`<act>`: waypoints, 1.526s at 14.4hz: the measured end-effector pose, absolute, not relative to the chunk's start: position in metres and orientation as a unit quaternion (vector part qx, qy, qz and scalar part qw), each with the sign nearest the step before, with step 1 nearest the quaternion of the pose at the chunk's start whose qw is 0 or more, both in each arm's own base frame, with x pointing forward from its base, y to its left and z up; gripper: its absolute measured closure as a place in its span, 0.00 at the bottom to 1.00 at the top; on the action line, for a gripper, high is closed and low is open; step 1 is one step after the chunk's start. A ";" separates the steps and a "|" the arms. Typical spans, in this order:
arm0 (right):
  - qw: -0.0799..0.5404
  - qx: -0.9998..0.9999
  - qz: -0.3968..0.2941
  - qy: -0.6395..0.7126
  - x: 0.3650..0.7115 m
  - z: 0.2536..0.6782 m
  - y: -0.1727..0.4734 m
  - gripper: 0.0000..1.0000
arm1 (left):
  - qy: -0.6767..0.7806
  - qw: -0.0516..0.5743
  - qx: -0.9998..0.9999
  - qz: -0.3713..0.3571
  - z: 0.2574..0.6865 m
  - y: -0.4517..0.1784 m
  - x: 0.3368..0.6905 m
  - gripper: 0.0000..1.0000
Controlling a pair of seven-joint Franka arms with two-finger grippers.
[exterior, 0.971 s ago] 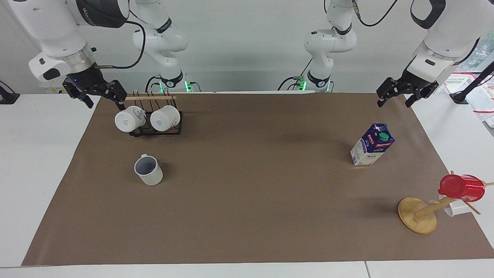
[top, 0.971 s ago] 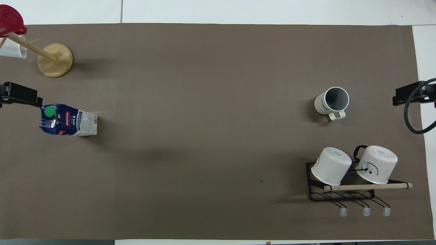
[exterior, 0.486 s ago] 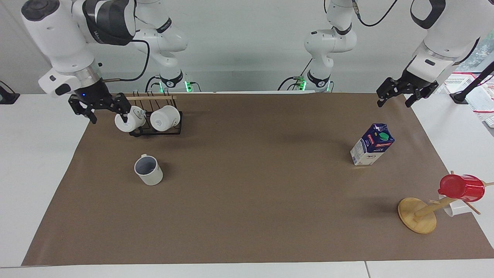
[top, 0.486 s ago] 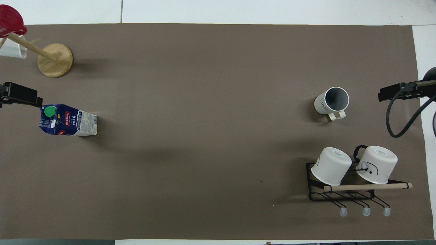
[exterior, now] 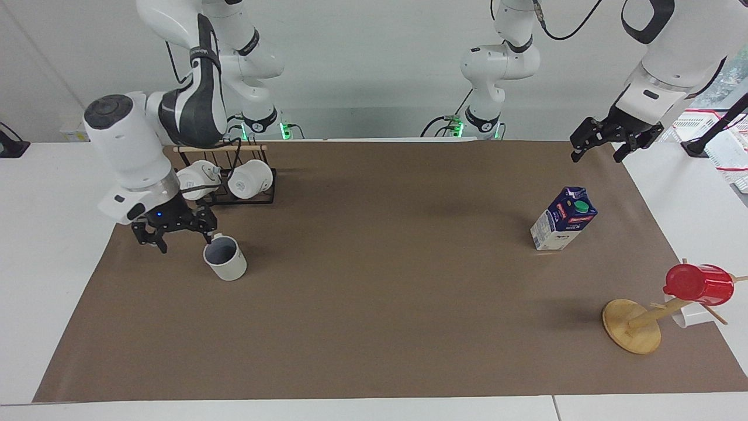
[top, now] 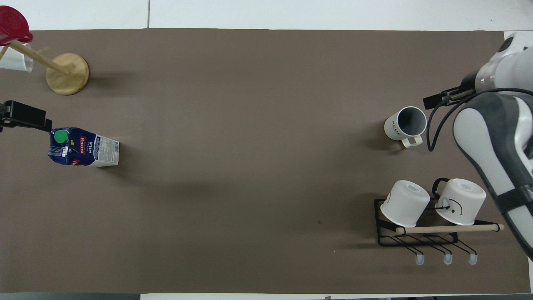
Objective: Place cup and milk on table
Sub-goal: 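Reach the right gripper to the white mug and grasp it, then carry the mug toward the table centre while the left gripper grasps the carton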
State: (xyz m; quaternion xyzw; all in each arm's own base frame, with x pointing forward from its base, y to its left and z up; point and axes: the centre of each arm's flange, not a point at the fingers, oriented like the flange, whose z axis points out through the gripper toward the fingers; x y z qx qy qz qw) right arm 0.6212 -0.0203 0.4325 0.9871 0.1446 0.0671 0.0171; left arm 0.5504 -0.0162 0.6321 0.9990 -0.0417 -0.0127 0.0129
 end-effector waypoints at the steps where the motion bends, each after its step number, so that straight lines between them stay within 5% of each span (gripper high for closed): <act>1: 0.018 0.984 0.068 0.162 0.620 0.416 -0.017 0.00 | -0.042 0.013 0.999 -0.013 0.632 -0.016 0.550 0.00; 10: -0.007 0.983 0.080 0.168 0.620 0.360 -0.021 0.12 | -0.042 0.013 0.999 -0.013 0.632 -0.016 0.550 0.00; 11: -0.012 0.983 0.077 0.166 0.620 0.355 -0.020 0.17 | -0.042 0.013 0.999 -0.013 0.632 -0.016 0.550 0.00; 16: -0.014 0.983 0.075 0.166 0.620 0.352 -0.019 0.78 | -0.042 0.013 0.999 -0.013 0.632 -0.016 0.550 0.00; 18: -0.016 0.983 0.070 0.167 0.620 0.355 -0.017 0.95 | -0.042 0.013 0.999 -0.013 0.632 -0.016 0.550 0.00; 22: -0.024 0.983 0.056 0.176 0.631 0.409 0.029 0.95 | -0.042 0.013 0.999 -0.013 0.632 -0.016 0.550 0.00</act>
